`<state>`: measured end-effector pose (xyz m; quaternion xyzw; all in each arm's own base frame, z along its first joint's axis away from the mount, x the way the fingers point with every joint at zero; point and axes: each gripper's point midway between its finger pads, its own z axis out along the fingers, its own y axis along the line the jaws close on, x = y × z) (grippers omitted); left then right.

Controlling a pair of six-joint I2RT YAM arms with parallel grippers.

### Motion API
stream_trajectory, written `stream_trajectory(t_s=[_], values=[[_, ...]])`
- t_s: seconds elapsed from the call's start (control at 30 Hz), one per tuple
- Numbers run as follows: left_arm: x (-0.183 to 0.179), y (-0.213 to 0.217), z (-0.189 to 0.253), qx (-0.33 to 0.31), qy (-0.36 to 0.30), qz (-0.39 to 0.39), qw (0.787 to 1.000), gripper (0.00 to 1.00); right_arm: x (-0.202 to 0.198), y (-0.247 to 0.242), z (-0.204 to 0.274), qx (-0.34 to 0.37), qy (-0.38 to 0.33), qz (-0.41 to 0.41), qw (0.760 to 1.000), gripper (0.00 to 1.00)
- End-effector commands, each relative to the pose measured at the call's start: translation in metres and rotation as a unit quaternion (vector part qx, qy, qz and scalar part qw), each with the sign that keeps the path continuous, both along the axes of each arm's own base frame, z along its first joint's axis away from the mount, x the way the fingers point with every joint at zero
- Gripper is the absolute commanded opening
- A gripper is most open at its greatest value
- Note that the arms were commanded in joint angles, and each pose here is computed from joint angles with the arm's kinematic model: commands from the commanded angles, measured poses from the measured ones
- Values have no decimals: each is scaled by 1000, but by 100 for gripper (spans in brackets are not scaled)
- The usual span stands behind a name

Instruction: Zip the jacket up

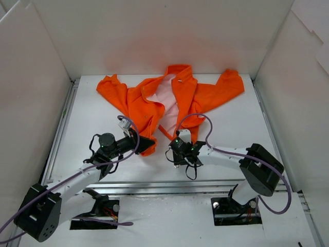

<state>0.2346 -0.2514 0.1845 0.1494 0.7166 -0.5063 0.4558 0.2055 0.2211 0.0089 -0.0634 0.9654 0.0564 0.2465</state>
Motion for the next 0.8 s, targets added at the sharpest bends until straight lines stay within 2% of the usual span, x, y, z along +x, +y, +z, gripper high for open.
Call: stream_trajectory(t_s=[0.0,0.17,0.3,0.5,0.6,0.77], values=[[2,-2,41,-29,-69,-6,997,0,4,-12,-4,-45,-12,-30,998,46],[1,-1,43,-32,-72,-5,997,0,0,-13,-17,-53,-6,-39,998,44],[2,0,44,-32,-74,-6,997,0,-2,-10,-23,-43,-1,-40,998,26],[2,-1,42,-33,-70,-10,997,0,-7,-6,-29,-5,-4,-49,999,13],[5,-1,39,-31,-64,-4,997,0,-10,-3,-32,3,5,-47,999,2],[5,-2,39,-32,-63,-6,997,0,-10,-1,-27,13,-1,-40,999,0]])
